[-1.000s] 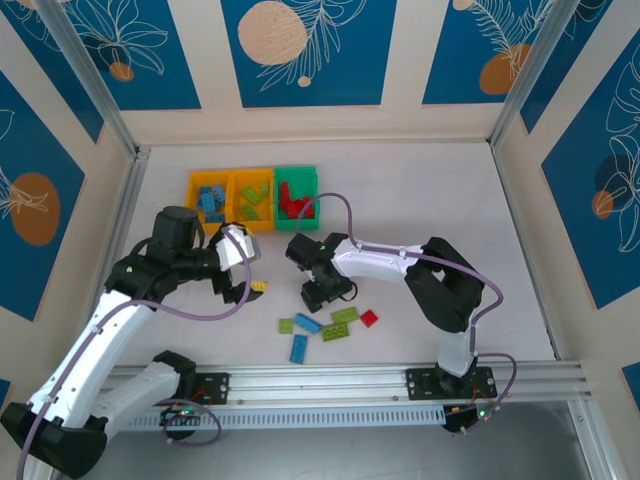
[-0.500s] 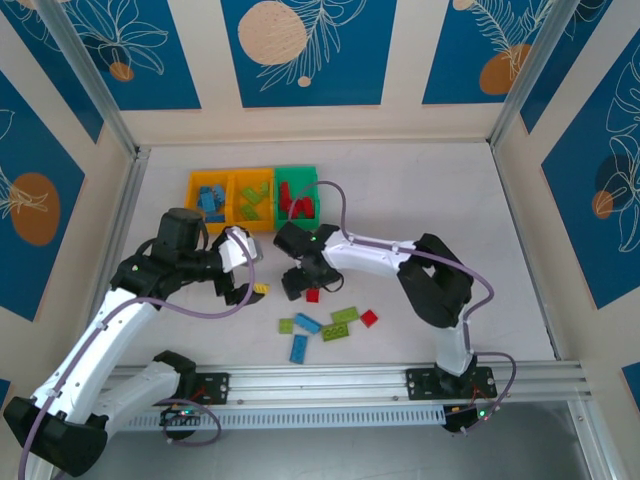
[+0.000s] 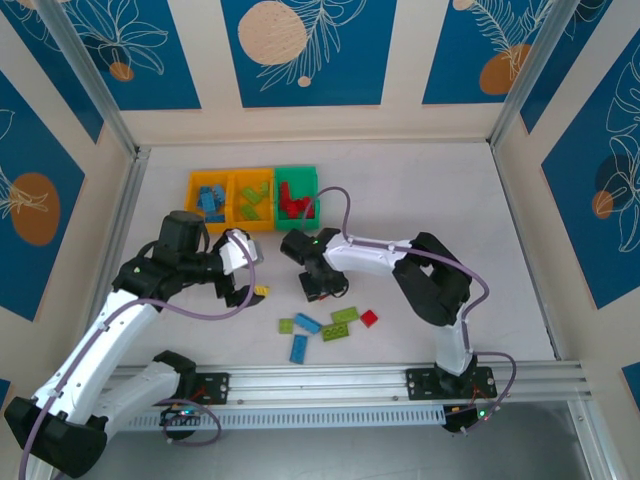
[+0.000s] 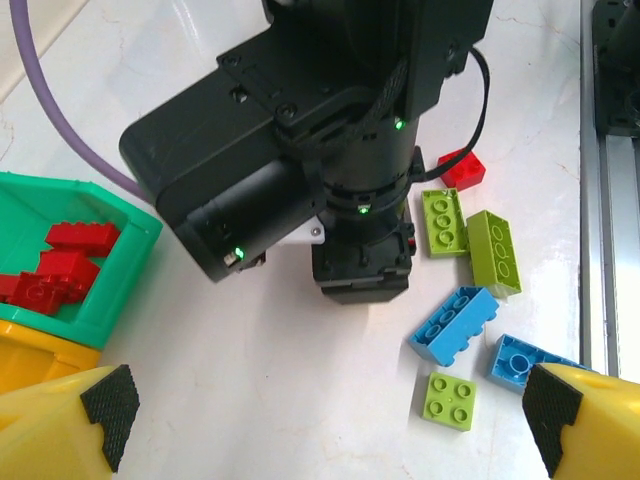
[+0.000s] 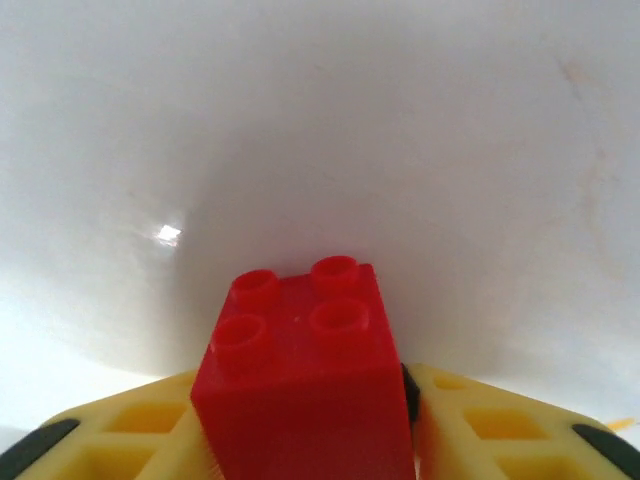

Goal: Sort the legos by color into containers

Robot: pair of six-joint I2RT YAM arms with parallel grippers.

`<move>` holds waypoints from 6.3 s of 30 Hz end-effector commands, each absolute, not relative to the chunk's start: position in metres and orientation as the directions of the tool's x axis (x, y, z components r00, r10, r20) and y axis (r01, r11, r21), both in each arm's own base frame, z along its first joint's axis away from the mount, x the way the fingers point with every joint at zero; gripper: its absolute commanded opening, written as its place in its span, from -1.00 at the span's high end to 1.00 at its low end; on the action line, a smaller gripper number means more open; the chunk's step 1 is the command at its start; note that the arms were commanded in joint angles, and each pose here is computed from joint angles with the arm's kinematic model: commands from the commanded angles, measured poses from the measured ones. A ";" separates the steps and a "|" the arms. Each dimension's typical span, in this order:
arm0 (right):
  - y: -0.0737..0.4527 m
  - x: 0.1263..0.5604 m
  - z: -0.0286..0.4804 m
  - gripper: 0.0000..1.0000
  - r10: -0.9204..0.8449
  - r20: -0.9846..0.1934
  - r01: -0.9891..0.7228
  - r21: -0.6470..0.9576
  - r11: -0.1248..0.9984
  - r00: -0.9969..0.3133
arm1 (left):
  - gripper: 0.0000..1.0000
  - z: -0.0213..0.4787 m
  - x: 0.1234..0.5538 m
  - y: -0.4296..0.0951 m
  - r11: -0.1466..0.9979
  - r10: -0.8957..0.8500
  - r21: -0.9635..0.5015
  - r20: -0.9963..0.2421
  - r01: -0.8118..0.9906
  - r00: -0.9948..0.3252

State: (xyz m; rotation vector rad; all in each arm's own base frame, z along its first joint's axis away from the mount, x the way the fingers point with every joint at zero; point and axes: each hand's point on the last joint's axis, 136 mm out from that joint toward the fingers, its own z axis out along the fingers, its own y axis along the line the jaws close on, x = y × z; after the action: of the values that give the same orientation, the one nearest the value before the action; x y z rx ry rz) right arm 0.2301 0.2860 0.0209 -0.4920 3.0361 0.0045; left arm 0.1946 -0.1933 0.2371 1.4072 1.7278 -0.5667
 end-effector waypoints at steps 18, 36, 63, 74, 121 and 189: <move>0.326 0.429 0.176 0.45 -0.110 -0.585 -0.325 0.276 0.905 -0.804 | -1.00 0.267 0.239 -0.213 0.502 0.363 0.013 -0.911 0.865 -0.197; 0.328 0.462 0.219 -0.23 -0.080 -0.554 -0.320 0.351 0.880 -0.829 | -1.00 0.223 0.204 -0.215 0.467 0.533 -0.018 -0.792 0.884 -0.298; 0.177 0.318 0.193 -0.36 0.092 -0.426 -0.054 0.318 0.947 -0.900 | -0.66 0.072 0.163 -0.293 -0.267 0.865 0.155 -0.397 0.951 0.308; 0.178 0.318 0.193 -0.35 0.090 -0.424 -0.056 0.320 0.946 -0.901 | -0.38 0.050 0.164 -0.283 -0.294 0.898 0.106 -0.310 0.950 0.312; 0.188 0.315 0.197 -0.36 0.159 -0.401 -0.028 0.423 0.906 -0.902 | 0.49 0.223 0.371 -0.169 0.792 0.457 0.233 -0.840 0.565 -0.294; 0.179 0.198 0.022 -0.45 0.691 0.407 0.767 0.038 0.641 -0.598 | -1.00 0.245 0.251 -0.247 0.260 0.588 0.332 -0.799 0.907 0.124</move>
State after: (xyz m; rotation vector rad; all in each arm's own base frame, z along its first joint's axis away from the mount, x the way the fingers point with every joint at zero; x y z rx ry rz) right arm 0.1966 0.1724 0.0274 1.3829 3.1655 0.3306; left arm 0.2517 -0.2431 0.2451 1.4386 1.5740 -0.4069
